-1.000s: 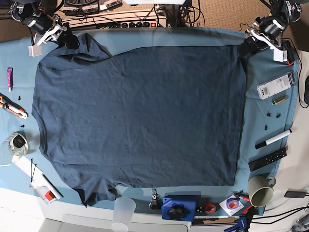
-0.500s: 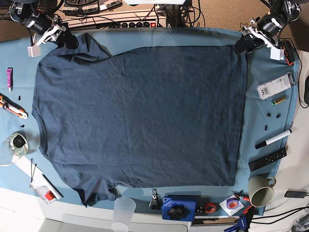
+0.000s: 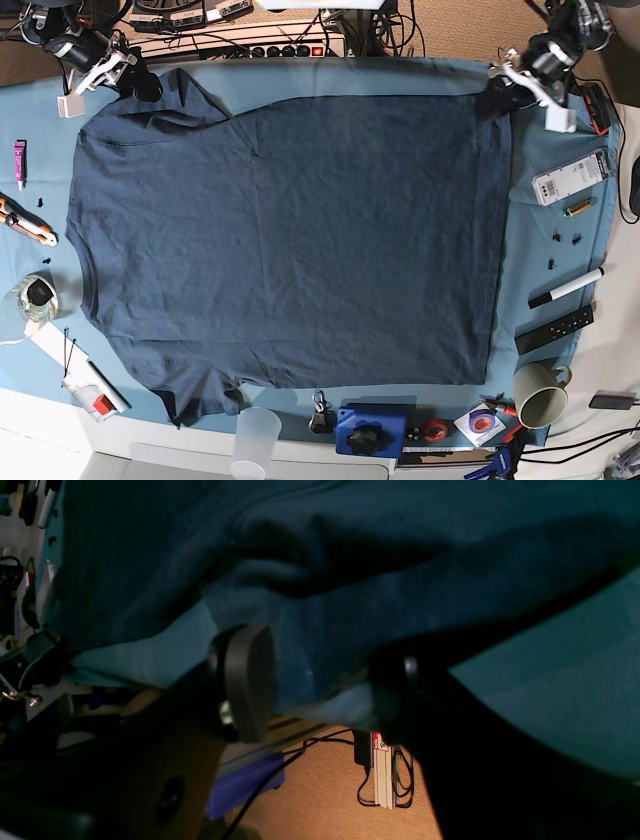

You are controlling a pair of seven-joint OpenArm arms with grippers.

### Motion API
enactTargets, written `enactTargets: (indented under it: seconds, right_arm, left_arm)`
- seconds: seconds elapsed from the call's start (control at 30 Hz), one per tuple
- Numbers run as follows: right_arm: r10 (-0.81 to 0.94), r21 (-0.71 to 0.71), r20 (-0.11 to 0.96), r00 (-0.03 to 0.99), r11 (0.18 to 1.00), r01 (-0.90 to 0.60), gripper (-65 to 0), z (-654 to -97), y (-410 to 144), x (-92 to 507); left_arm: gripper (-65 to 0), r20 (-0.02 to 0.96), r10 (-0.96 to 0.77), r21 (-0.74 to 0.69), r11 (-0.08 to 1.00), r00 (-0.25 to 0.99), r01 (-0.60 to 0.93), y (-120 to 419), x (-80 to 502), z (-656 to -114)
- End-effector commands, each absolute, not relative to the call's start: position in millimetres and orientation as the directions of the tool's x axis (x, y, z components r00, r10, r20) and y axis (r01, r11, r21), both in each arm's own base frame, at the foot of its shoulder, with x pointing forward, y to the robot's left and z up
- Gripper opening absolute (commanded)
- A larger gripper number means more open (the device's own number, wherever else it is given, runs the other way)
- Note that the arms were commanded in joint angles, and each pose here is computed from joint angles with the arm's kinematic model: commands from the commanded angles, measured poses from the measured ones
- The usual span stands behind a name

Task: Fold the T-shirt properly
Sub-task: 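Close both grippers on the shirt's shoulder edges beside the collar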

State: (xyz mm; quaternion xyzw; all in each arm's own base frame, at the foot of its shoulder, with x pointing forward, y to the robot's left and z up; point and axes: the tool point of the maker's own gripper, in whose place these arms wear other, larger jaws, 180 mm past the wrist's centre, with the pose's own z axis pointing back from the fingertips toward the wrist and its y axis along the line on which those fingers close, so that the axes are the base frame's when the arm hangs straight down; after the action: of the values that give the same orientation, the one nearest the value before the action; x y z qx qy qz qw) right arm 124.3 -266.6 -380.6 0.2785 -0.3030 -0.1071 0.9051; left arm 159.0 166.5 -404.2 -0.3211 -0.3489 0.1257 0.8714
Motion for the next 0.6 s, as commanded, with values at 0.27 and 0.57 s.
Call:
enactTargets:
  seconds: [0.27,0.57]
  right_arm:
    - [-0.353,0.544,0.512,0.783,0.839,0.024,-39.5,-376.6,-274.2,126.9]
    - [-0.351,0.534,0.518,0.780,0.845,0.026,-65.0,-377.1,-276.1,127.8]
  left_arm:
    - [-44.6,0.465,0.382,-0.551,0.831,0.799,-0.076,170.6,145.4,-431.4]
    - [-46.4,0.466,0.381,-0.550,0.832,0.799,-0.076,170.8,145.5,-431.6]
